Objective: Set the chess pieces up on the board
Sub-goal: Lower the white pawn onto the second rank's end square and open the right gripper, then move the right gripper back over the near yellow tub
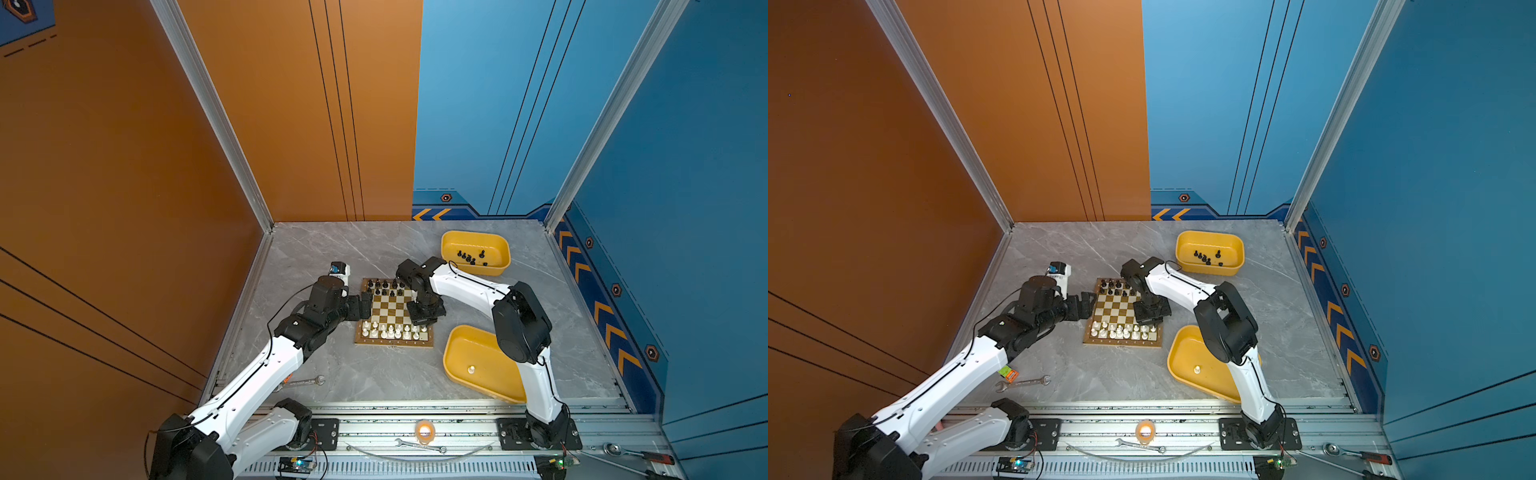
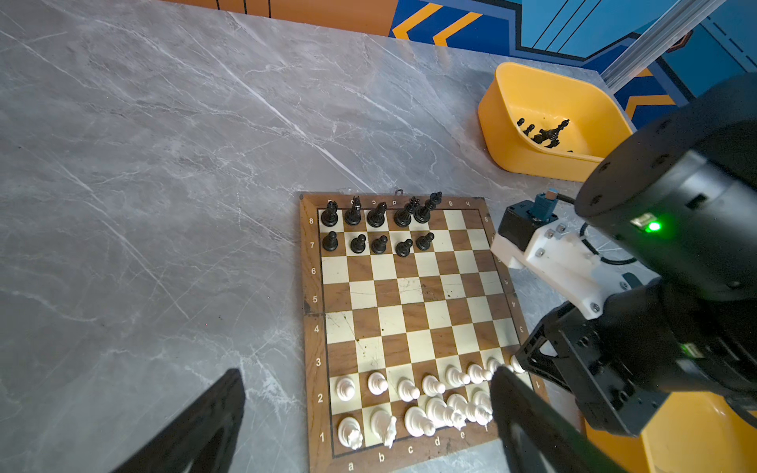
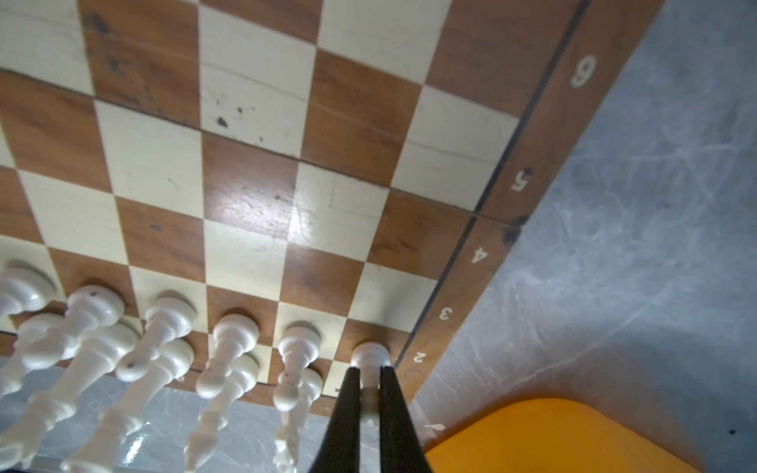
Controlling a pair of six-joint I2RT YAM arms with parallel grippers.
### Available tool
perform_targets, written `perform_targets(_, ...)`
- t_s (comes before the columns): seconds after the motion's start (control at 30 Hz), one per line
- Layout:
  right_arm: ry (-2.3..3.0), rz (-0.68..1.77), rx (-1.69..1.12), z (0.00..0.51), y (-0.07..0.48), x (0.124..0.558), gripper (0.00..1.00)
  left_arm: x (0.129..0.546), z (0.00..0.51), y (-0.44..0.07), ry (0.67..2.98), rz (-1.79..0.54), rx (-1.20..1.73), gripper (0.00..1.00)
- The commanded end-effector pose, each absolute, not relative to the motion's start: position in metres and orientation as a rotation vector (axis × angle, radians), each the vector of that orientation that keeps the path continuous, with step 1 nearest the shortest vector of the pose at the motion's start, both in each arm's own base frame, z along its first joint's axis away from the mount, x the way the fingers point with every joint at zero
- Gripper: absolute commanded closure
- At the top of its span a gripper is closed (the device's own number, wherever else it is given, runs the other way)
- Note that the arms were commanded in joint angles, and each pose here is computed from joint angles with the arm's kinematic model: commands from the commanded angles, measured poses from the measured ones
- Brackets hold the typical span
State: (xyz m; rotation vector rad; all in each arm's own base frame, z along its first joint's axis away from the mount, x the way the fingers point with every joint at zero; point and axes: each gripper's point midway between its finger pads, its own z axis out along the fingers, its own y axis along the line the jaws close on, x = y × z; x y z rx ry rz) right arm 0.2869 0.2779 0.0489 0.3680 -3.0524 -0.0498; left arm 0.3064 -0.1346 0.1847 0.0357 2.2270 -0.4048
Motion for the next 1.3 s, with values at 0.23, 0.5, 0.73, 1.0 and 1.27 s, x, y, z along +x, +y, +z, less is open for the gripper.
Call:
perform_targets(0.23, -3.046, -0.071, 0.393, 0.043, 0.283, 0.289, 0.84, 0.302, 0.187, -0.132, 2.224, -0.409, 0.050, 0.06)
perform_targets(0.5, -3.087, -0.085, 0.388, 0.053, 0.283, 0.298, 0.73, 0.303, 0.189, -0.132, 2.217, -0.412, 0.045, 0.06)
perform_targets(0.73, -3.146, -0.106, 0.371, 0.072, 0.278, 0.311, 0.72, 0.304, 0.194, -0.132, 2.200, -0.415, 0.048, 0.06)
perform_targets(1.0, -3.283, -0.122, 0.279, 0.122, 0.250, 0.318, 0.71, 0.313, 0.201, -0.145, 2.183, -0.453, 0.087, 0.05)
perform_targets(1.27, -3.292, -0.077, 0.154, 0.124, 0.204, 0.262, 0.73, 0.309, 0.200, -0.193, 2.195, -0.516, 0.219, 0.05)
